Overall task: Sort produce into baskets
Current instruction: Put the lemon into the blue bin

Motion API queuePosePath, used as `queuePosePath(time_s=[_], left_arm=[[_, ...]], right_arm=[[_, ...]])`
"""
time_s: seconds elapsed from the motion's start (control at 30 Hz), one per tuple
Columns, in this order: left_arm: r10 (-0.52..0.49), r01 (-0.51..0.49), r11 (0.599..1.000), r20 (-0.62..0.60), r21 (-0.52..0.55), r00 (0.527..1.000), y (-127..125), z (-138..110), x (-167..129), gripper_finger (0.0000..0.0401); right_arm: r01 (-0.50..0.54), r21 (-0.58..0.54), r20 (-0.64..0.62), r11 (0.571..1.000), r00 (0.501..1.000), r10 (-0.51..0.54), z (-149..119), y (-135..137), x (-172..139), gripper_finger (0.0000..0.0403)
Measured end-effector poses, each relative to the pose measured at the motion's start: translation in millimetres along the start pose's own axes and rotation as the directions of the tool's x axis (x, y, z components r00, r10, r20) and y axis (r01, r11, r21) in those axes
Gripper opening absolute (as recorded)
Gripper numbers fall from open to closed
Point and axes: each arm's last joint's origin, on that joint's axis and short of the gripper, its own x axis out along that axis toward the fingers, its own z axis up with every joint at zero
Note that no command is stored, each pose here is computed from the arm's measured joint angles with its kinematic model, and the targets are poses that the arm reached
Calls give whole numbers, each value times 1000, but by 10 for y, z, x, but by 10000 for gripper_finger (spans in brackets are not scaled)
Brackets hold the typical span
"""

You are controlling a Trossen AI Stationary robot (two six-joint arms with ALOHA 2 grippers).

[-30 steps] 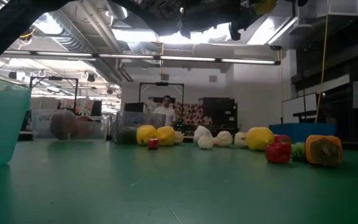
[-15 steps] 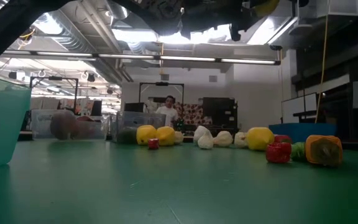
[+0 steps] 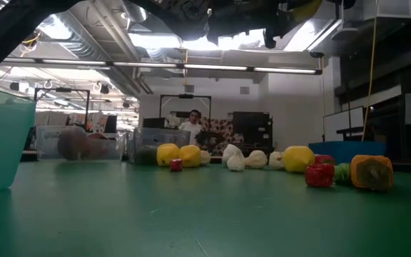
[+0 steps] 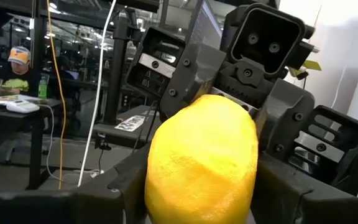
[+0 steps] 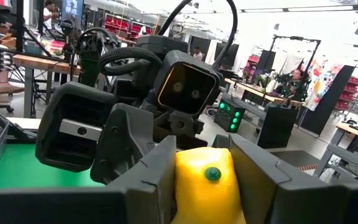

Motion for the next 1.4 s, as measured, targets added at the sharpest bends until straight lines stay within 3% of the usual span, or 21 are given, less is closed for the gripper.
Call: queuePosePath(time_s=[0.23,0.47,0.93,1.1,1.2,1.3,1.4], left_arm=[[19,-19,1000,-21,-12,1000,13,-21,-1,286],[22,-24,999,-62,-24,998,20,-50,-5,327],[34,-46,998,-231,-44,972,7,-238,-16,356],[112,-134,990,-342,-41,933,115,-338,-78,356],[138,-174,983,-404,-54,904,177,-390,-123,356],[142,-187,980,-437,-63,888,192,-420,-143,356],[143,-202,976,-473,-77,870,192,-456,-161,356]], right_arm=[[5,-5,-4,1000,1000,-5,-5,1,1,128],[13,0,-3,1000,1000,-13,-4,-1,2,128],[80,-9,-40,997,996,-80,-28,-18,1,128],[144,20,-29,989,989,-144,4,-86,-76,128],[324,12,-90,946,942,-322,-18,-155,-125,128],[519,-8,-160,855,843,-513,-54,-214,-166,128],[624,-35,-208,780,759,-617,-106,-241,-188,128]])
